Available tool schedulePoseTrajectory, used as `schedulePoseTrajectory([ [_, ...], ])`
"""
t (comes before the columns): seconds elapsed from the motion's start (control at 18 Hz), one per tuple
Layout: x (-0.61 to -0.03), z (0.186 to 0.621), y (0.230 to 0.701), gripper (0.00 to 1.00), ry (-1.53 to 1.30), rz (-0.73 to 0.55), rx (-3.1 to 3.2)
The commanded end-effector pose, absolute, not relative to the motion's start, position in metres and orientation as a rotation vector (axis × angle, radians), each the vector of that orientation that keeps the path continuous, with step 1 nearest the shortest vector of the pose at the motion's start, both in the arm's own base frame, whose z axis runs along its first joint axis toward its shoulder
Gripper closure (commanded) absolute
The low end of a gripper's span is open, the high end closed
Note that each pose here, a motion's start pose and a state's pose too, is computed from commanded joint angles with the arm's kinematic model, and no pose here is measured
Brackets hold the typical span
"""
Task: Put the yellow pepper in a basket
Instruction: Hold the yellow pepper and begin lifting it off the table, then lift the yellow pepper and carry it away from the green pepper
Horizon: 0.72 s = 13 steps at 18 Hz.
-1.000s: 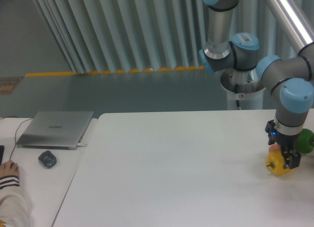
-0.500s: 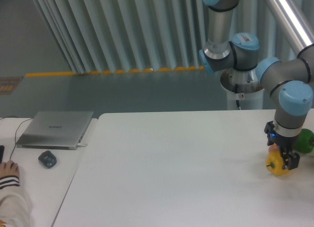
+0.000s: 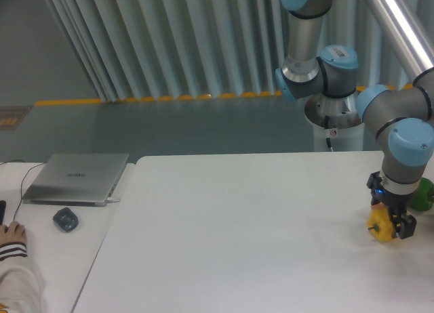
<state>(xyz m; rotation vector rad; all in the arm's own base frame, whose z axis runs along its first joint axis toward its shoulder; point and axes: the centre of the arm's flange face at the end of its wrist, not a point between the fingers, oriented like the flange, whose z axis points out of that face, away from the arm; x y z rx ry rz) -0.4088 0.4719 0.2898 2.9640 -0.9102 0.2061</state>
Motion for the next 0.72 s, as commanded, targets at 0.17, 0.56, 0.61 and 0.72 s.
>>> schedulePoseTrajectory([
  [0.17, -0.413, 0.293, 0.47, 0.64, -0.897, 0.193, 2.969],
  [0.56, -0.42, 0.317, 0.475, 0.66, -0.836, 0.156, 2.997],
  [0.61, -0.42, 0.324, 0.477, 0.66, -0.834, 0.158, 3.002],
  [0.72, -0.424, 0.341, 0.479, 0.66, -0.833, 0.146, 3.007],
])
